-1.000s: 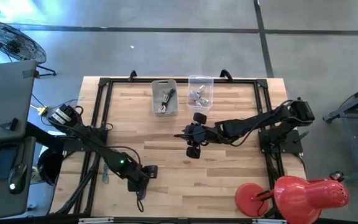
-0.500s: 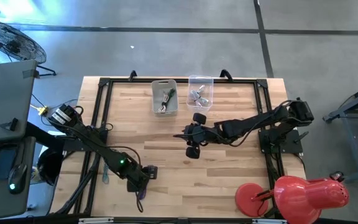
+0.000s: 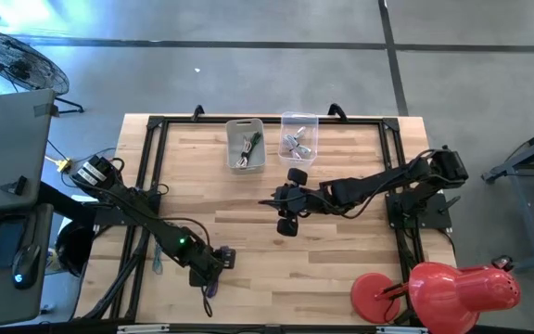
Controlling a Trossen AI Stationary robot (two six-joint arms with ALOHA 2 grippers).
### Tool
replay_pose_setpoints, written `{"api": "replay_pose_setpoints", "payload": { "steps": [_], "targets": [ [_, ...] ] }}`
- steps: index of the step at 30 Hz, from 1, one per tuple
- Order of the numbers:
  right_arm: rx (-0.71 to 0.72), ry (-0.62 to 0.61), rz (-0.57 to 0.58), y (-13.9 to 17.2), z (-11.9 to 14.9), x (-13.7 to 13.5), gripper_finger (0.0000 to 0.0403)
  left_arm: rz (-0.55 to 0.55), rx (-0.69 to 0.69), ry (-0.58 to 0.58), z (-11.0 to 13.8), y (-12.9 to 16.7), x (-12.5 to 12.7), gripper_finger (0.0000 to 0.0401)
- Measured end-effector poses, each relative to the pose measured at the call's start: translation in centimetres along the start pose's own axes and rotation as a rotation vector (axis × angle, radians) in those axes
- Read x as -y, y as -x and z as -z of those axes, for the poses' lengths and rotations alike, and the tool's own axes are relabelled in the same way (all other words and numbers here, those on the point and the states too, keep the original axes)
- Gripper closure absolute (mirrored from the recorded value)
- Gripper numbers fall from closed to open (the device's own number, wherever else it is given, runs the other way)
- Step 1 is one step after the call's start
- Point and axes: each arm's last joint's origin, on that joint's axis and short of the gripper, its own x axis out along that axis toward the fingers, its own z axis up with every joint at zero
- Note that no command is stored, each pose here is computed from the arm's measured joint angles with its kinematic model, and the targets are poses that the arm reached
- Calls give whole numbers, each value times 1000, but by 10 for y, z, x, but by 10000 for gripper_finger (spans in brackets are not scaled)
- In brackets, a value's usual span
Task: Pick & Place USB Port
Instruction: Put the dark blue charger cable into the grey bin
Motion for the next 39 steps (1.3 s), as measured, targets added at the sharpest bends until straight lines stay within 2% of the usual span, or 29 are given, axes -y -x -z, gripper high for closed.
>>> {"api": "replay_pose_setpoints", "payload": {
  "steps": [13,16,22,25,31,39],
  "targets": [
    [1,0,7,0,0,0,284,-7,-14,-25,-1,1,-2,238],
    [1,0,7,0,0,0,284,31,-49,-35,-6,-2,-11,244],
    [6,-2,4,0,-1,0,284,200,-142,-69,-16,-13,-24,274],
    [1,3,4,0,0,0,284,235,-163,-66,-17,-11,-27,292],
    [-11,6,-1,0,1,-1,284,232,-136,-54,-19,-12,-29,317],
    [-7,9,-11,1,1,-4,284,235,-104,-47,-20,-12,-30,321]
  ]
}}
